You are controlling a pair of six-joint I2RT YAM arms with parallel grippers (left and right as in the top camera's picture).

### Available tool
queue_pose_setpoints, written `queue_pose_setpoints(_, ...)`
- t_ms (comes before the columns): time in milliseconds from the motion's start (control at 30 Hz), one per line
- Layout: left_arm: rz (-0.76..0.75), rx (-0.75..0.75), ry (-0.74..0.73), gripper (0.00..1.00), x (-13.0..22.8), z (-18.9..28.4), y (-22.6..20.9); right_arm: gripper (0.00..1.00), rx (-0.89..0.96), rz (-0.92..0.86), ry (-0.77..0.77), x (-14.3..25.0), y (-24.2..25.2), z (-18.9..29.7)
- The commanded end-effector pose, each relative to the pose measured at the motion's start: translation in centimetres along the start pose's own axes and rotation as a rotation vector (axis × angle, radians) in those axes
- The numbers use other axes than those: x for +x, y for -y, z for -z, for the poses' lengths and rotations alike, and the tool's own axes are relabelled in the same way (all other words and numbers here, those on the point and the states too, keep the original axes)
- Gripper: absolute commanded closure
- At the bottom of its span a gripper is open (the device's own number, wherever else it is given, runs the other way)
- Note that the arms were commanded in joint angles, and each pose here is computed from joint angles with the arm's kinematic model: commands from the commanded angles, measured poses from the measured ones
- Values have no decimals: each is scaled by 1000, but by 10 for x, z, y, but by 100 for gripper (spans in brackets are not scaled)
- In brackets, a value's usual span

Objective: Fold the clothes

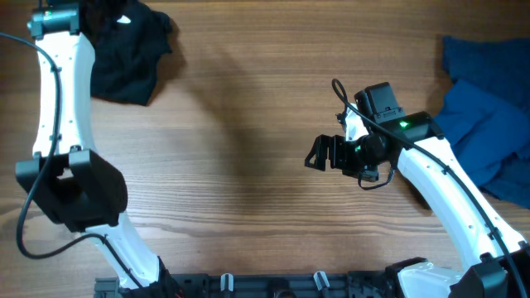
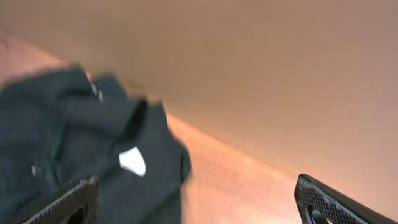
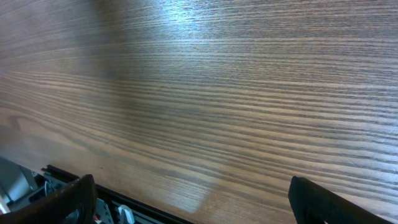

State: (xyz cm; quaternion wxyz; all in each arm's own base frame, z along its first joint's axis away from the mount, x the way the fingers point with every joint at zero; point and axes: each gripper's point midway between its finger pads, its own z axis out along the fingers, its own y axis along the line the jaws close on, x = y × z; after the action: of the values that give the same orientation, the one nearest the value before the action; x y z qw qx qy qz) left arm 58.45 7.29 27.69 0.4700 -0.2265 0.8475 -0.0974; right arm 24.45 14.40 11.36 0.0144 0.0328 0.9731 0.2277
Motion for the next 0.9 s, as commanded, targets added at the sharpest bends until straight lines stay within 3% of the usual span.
queue_pose_setpoints(0, 1, -86, 86, 0, -16, -13, -23, 0, -15, 32, -5, 2, -3, 0)
queue_pose_setpoints(233, -43, -107, 198, 0, -23, -72, -51, 0, -15, 32, -5, 2, -3, 0)
queue_pose_setpoints(467, -91, -203, 243, 0, -4, -128, -103, 1, -16, 32, -2, 1, -3, 0)
queue_pose_setpoints(700, -73, -302, 138, 0, 47, -167, -164, 1, -17, 25, -1, 1, -3, 0)
queue_pose_setpoints(867, -71, -303, 145, 0, 42, -163, -165, 0, -16, 21, -3, 1, -3, 0)
